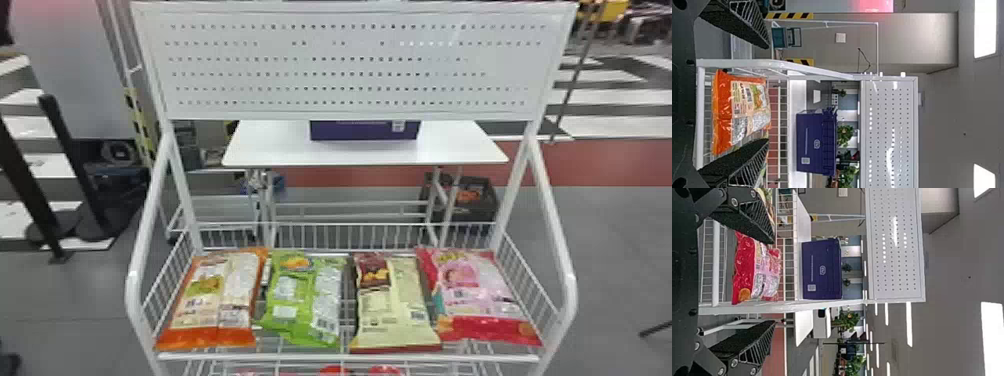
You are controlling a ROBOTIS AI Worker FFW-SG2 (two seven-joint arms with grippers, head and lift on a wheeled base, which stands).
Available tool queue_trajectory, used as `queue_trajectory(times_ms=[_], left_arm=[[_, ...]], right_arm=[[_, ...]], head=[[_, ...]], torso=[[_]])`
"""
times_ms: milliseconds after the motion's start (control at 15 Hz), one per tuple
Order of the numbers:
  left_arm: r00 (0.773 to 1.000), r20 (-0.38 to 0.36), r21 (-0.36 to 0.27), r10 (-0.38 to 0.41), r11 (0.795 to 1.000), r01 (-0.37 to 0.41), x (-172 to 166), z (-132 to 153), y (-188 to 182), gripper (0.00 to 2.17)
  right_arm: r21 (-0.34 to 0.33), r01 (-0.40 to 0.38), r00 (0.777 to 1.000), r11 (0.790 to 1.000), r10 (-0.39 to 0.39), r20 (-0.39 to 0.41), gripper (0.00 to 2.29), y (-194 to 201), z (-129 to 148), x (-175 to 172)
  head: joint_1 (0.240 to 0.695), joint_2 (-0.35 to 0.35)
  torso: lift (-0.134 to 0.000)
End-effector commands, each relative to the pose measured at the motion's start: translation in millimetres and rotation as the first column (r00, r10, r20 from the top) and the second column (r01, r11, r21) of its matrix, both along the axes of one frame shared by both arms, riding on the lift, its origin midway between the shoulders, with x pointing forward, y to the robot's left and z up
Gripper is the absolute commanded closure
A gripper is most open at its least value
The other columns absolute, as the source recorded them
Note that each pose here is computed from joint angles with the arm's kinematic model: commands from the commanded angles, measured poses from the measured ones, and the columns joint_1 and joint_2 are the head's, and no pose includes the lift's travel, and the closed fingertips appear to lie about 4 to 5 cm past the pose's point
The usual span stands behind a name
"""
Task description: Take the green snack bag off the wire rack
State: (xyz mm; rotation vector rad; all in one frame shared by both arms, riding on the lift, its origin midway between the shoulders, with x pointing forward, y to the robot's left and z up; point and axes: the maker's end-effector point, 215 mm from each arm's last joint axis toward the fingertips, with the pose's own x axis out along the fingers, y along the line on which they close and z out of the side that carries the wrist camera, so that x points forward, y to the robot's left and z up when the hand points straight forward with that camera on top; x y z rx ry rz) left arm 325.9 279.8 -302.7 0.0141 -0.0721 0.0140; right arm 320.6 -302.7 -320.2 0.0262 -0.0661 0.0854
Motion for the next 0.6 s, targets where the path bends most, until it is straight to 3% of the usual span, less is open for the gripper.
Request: queue_trajectory(times_ms=[0, 200, 400, 533], left_arm=[[0.999, -0.009, -0.014, -0.046, 0.999, 0.046, 11.2, -5.7, -21.9, 0.04], [0.983, -0.123, 0.015, -0.135, 0.99, 0.138, 56.2, -41.8, -88.3, 0.04], [0.957, -0.197, 0.036, -0.214, 0.974, 0.225, 98.4, -66.0, -150.9, 0.04], [0.948, -0.222, 0.036, -0.228, 0.97, 0.242, 127.2, -75.3, -174.1, 0.04]], right_arm=[[0.002, -0.002, 1.0, 1.0, 0.002, 0.003, 0.17, 1.1, 0.4, 0.5], [0.008, -0.01, 1.0, 1.0, 0.01, 0.003, 0.17, 6.8, -0.3, 0.9], [0.011, -0.013, 1.0, 1.0, 0.013, 0.003, 0.17, 9.9, -2.0, 0.9], [0.01, -0.014, 1.0, 1.0, 0.014, -0.002, 0.17, 10.1, -3.4, 0.4]], head=[[0.499, 0.0], [0.499, 0.0], [0.499, 0.0], [0.499, 0.0]], torso=[[0.0], [0.0], [0.0], [0.0]])
